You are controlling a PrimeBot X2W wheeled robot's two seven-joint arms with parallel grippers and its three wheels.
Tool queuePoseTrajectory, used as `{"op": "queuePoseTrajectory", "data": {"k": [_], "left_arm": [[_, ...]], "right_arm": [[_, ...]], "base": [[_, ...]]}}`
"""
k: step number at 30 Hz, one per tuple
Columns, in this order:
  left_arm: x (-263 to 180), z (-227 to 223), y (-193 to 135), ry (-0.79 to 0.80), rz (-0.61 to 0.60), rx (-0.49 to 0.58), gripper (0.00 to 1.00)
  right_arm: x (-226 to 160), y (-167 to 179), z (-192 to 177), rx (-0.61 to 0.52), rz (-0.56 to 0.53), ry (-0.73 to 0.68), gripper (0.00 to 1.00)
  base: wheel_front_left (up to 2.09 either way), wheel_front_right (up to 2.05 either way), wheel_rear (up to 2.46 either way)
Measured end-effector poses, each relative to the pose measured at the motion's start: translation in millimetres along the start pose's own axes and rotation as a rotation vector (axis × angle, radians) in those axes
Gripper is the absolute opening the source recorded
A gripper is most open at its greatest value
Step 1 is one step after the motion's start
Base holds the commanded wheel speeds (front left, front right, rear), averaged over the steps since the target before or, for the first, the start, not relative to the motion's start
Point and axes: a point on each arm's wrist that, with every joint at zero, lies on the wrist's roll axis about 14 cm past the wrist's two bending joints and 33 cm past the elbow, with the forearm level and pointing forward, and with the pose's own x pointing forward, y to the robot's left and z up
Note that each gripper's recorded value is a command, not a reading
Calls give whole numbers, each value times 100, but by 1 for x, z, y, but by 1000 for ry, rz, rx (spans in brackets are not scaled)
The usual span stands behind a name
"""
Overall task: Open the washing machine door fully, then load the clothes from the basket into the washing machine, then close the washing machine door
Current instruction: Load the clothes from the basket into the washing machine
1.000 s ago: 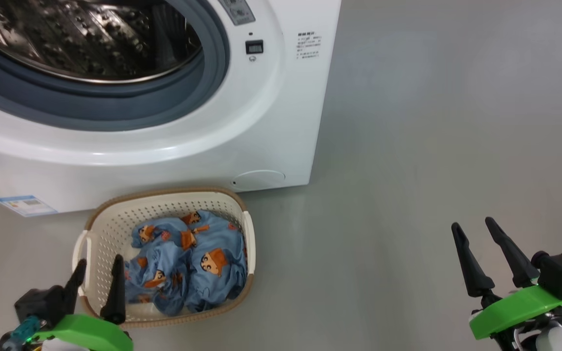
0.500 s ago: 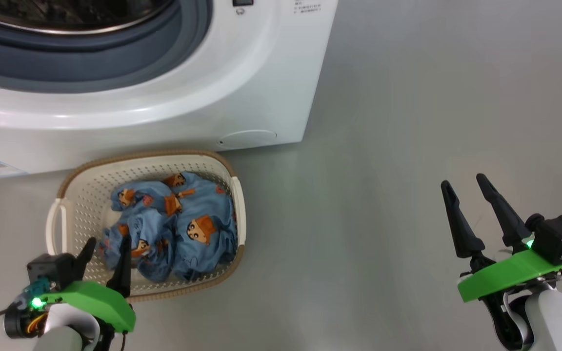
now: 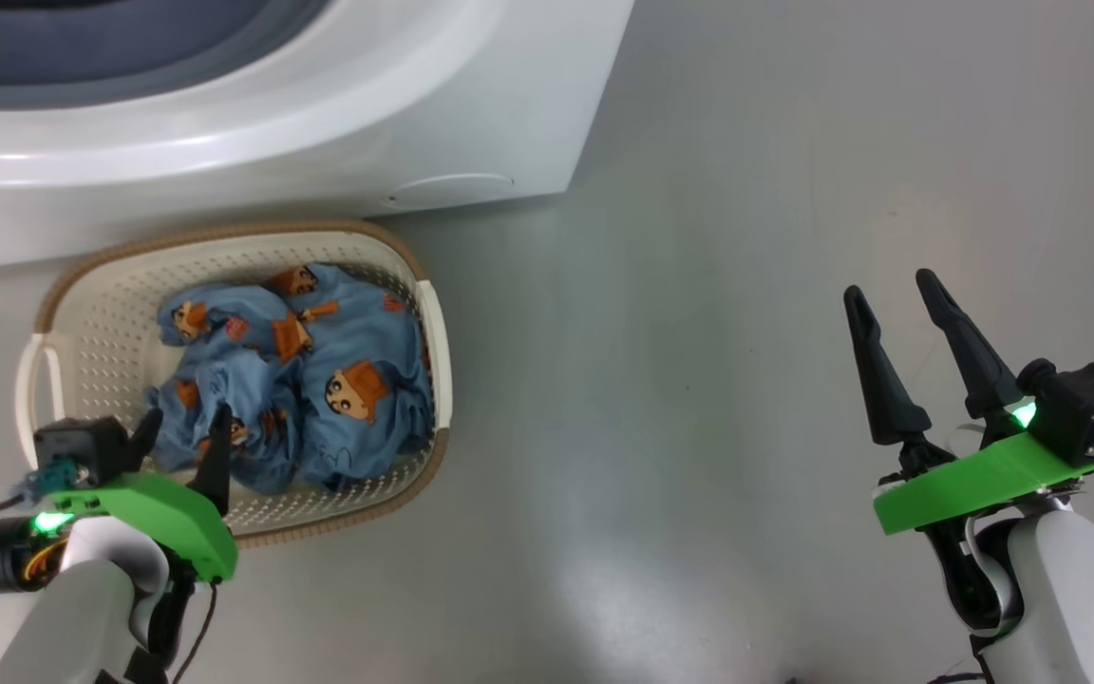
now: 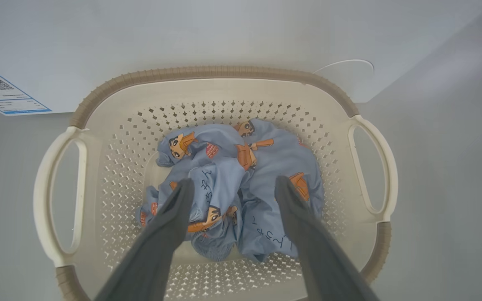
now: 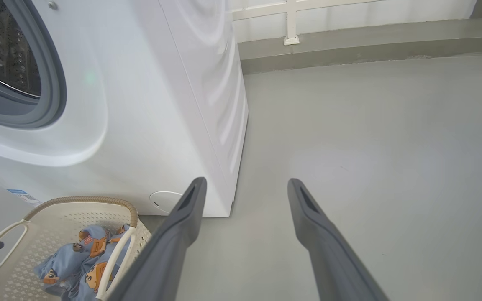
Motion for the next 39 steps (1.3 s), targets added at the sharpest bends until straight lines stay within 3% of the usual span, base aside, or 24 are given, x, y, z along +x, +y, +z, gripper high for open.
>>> {"op": "queuePoseTrajectory", "data": {"k": [15, 39], "left_arm": [[35, -36, 11, 159, 1, 54, 100], [91, -70, 19, 273, -35, 123, 100]], "right_arm": [[21, -1, -21, 3, 10, 33, 100], [42, -3, -60, -16, 37, 99, 100]], "base": [[0, 0, 0], [0, 0, 0]]}}
